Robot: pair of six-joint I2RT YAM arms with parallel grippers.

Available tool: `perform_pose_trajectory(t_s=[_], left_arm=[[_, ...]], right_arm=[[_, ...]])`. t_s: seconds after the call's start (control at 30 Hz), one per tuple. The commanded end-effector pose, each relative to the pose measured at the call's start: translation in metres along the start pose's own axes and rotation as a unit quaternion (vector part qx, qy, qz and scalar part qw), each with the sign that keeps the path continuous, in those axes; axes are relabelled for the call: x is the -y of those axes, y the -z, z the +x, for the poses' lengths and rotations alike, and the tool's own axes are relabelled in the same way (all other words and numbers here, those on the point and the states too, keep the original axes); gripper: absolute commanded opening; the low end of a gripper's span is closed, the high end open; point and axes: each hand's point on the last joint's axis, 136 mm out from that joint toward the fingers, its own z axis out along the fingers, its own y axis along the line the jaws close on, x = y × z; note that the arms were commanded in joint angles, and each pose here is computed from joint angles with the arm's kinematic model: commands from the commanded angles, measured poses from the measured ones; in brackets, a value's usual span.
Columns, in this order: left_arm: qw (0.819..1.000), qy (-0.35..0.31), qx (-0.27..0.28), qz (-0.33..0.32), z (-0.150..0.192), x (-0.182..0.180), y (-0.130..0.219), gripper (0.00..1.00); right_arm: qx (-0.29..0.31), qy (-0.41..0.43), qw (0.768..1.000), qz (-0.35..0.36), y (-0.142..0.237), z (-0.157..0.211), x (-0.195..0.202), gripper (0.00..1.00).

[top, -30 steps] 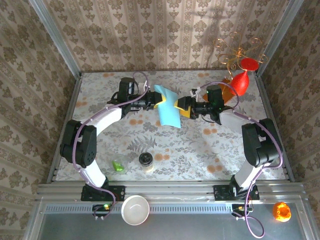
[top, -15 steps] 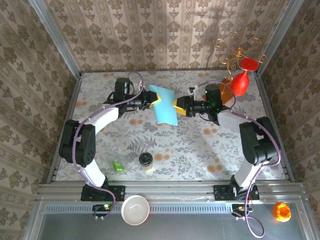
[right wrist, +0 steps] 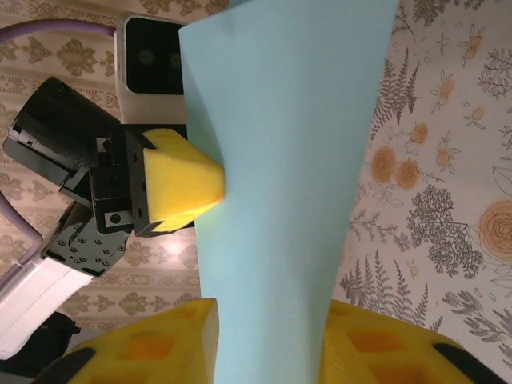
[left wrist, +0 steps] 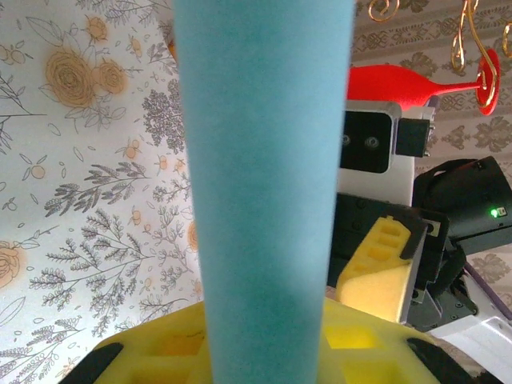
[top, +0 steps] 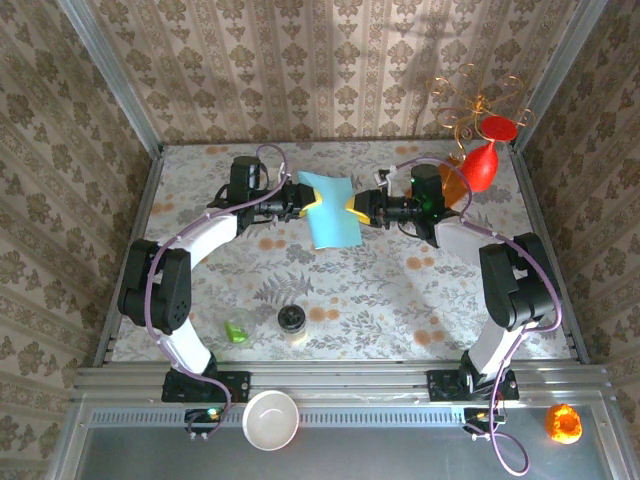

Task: Fold a paper plane with a square sheet of paper (pick it up from the middle)
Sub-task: First fold in half a square sheet of paper at the center of the table.

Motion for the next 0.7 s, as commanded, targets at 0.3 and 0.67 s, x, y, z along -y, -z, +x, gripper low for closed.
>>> perform_pose_trajectory(t_s=[0.3, 0.67], left_arm=[[1.0, -0.01, -0.013, 0.001, 0.005, 0.005, 0.003, 0.32], [0.973, 0.035, 0.123, -0.194, 0.008, -0.071, 0.074, 0.91]], right_arm=[[-0.001, 0.01, 1.0, 0.029, 0.003, -0.004, -0.003, 0.05], [0.043, 0.038, 0.99, 0.128, 0.043, -0.005, -0.015, 0.0]])
